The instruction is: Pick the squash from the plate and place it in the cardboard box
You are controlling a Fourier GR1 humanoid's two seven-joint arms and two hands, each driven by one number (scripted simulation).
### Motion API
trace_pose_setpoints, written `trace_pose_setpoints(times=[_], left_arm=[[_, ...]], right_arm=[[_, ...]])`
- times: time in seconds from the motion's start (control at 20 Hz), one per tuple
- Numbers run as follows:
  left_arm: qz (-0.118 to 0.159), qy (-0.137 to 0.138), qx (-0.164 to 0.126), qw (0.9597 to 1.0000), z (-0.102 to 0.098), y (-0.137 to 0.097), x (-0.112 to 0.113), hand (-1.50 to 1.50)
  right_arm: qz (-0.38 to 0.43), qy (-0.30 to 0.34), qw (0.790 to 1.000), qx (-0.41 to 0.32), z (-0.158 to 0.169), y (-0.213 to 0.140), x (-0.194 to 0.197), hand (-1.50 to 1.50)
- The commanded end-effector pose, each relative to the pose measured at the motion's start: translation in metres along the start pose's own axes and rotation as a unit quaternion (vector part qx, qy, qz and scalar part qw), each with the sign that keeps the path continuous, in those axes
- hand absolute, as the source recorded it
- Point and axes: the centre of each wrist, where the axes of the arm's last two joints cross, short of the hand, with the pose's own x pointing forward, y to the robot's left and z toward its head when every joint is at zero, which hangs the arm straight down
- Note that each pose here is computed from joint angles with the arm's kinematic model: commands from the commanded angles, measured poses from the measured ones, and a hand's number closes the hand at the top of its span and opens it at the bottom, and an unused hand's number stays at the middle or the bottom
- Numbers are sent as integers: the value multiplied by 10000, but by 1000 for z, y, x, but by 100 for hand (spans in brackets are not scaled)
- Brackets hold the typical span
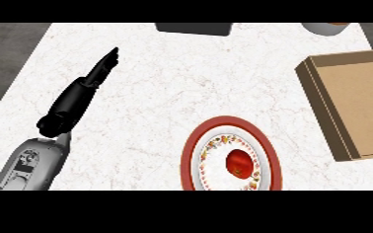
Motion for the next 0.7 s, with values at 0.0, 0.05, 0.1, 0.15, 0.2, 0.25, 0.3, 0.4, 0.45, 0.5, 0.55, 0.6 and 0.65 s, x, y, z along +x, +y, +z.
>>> trace_pose_setpoints(times=[0.0, 0.05, 0.1, 0.15, 0.2, 0.25, 0.3, 0.4, 0.45, 0.5, 0.55, 0.6, 0.65], left_arm=[[-3, 9, -3, 10000, -5, 5, -2, 0], [78, -78, -126, 9999, -3, -1, -5, 0], [22, -58, -62, 10000, -4, 3, 2, 0], [127, -12, -166, 9998, -8, -10, 3, 0], [14, -50, -74, 10000, -13, -4, 6, 0], [50, 27, -142, 9999, -6, -7, -6, 0], [0, -116, -46, 9999, -10, -6, 3, 0], [18, 28, -122, 9999, -6, -3, 1, 0], [62, -90, -134, 9999, -17, -10, 9, 0], [39, -30, -86, 10000, -7, -5, 1, 0], [102, 12, -17, 9999, 2, -8, -10, 0], [93, 63, -32, 9999, -4, 8, -2, 0], [42, 16, -31, 10000, -5, -4, -4, 0]], right_arm=[[205, 3, 9973, 703, 7, -2, -23, 150], [353, 144, 9960, 808, 1, 7, -26, 150], [311, 313, 9937, 1033, -2, 8, -29, 150], [277, 291, 9915, 1237, 5, 7, -33, 150], [221, 163, 9910, 1311, 4, 13, -37, -150], [161, -40, 9883, 1516, -2, 0, -33, -150], [60, -102, 9871, 1598, 4, 10, -38, -150], [-105, -399, 9883, 1466, 5, 10, -42, -150], [-211, -618, 9868, 1483, -3, 7, -40, -150], [-348, -801, 9871, 1344, -7, 12, -40, -150], [-586, -974, 9886, 986, -13, 28, -42, -150], [-962, -1159, 9861, 709, -18, 27, -41, -150], [-1281, -1293, 9825, 400, -27, 35, -40, -150]])
